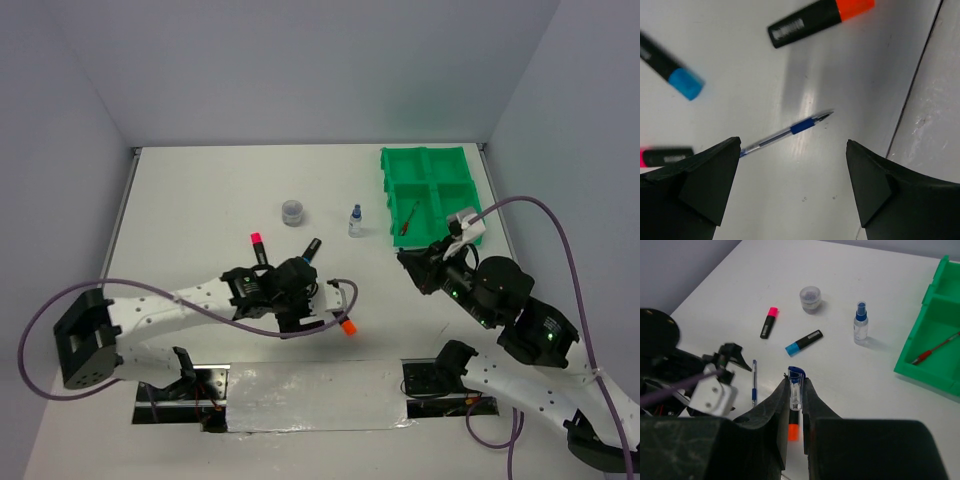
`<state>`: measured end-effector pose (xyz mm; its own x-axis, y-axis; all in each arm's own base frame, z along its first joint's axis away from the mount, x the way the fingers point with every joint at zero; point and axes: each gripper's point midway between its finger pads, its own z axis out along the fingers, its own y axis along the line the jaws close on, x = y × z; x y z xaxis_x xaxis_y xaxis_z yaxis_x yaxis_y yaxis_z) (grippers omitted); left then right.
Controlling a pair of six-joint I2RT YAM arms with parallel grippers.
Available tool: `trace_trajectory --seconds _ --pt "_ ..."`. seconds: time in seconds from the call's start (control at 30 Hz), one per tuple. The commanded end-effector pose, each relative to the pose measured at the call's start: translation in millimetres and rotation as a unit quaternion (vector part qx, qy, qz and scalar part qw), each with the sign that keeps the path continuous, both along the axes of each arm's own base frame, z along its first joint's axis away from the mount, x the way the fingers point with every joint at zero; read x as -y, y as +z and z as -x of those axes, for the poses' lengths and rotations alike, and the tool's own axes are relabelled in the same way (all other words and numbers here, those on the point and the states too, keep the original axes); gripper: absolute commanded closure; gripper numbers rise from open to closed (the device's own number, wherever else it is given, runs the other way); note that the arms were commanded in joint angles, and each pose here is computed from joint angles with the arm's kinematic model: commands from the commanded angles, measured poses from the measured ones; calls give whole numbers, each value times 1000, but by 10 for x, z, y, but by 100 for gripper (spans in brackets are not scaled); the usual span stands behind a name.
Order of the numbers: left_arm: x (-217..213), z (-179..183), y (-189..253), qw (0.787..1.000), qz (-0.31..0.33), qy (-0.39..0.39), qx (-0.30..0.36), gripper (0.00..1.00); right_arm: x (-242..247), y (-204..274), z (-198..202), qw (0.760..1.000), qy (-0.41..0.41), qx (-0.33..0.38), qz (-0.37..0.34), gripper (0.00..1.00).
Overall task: Sort the stationery into containers
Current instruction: Pick up the pen from the center of the board.
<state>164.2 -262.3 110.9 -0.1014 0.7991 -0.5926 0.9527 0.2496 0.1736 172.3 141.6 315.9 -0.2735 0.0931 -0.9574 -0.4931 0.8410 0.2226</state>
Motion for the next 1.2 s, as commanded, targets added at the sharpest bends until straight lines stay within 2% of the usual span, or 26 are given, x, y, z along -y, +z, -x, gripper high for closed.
trace_trajectory --seconds 0.0,0.17,0.3,0.47,0.67,0.97,1.03,1.17 --pt "18 48 -156 994 -73 -82 8 2 82 10 58 1000 2 8 5 100" --pt "40 -57 -278 990 -91 -103 34 2 151 180 224 999 23 35 -32 100" --pt "-18 -51 -486 986 -118 -119 6 3 191 204 322 998 37 41 -38 100" --pt "-104 -161 -654 986 -130 -104 4 5 299 144 370 998 29 48 -38 100" --pt "-218 -466 -793 986 -150 -66 -17 15 280 114 428 997 46 51 -39 100" --pt "-347 -353 -1023 979 -177 -76 -60 25 372 140 495 996 46 67 -42 100" --pt "-389 -370 -1019 981 -172 -67 -58 31 375 162 511 995 49 71 -45 100" --pt "-372 -322 -952 982 -164 -68 -67 64 401 194 529 995 48 78 -49 100"
